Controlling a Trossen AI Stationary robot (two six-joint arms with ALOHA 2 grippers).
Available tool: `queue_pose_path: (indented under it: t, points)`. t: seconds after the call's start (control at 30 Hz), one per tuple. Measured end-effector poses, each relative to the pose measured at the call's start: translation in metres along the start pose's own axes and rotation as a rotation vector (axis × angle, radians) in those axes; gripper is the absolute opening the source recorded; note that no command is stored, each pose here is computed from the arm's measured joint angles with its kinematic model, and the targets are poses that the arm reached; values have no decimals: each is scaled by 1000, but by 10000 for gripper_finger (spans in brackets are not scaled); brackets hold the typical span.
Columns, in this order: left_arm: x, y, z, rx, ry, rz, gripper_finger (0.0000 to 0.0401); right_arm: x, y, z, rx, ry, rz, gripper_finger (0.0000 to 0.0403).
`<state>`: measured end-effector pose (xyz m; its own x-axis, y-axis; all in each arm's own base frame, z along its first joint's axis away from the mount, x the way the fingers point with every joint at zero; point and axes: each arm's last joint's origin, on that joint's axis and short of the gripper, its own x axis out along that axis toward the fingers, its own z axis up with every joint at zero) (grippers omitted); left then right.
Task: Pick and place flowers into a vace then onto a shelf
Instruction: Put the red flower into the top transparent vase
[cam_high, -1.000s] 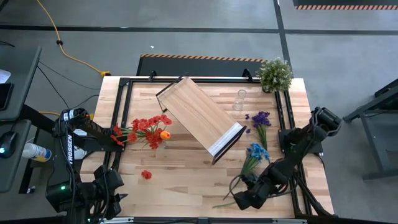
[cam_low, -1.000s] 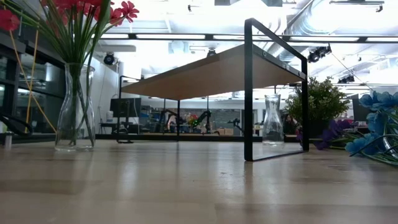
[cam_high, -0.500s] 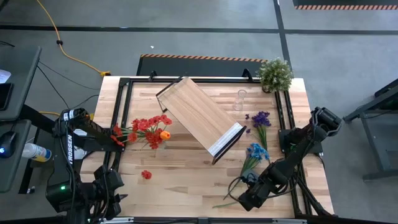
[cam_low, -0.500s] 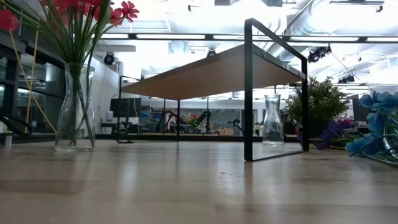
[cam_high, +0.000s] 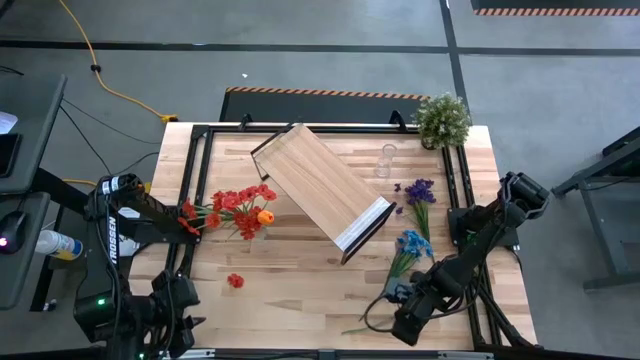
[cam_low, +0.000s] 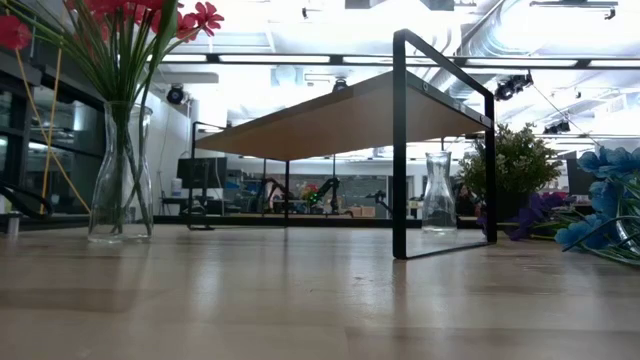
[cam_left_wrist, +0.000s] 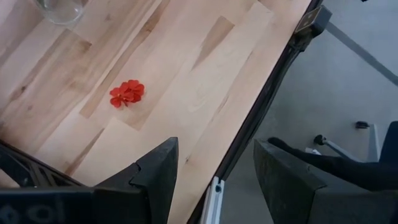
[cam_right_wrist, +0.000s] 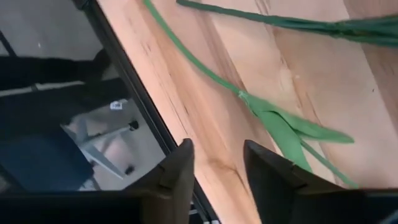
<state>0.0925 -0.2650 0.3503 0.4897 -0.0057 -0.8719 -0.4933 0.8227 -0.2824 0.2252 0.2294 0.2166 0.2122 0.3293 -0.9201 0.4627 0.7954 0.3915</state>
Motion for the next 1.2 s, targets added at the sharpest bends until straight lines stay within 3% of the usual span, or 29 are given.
queue_pose_path:
  t: [0.27, 0.83, 1.2]
  points:
    - [0, -1, 0, -9, 4, -10, 239, 8, -8, -4, -145, 32, -13, 197]
    - [0, -3, -1, -67, 10, -26, 239, 40, -43, -10, -258, 62, -50, 201]
    - [0, -5, -1, -101, 16, -46, 239, 62, -71, -15, -214, 62, -16, 192]
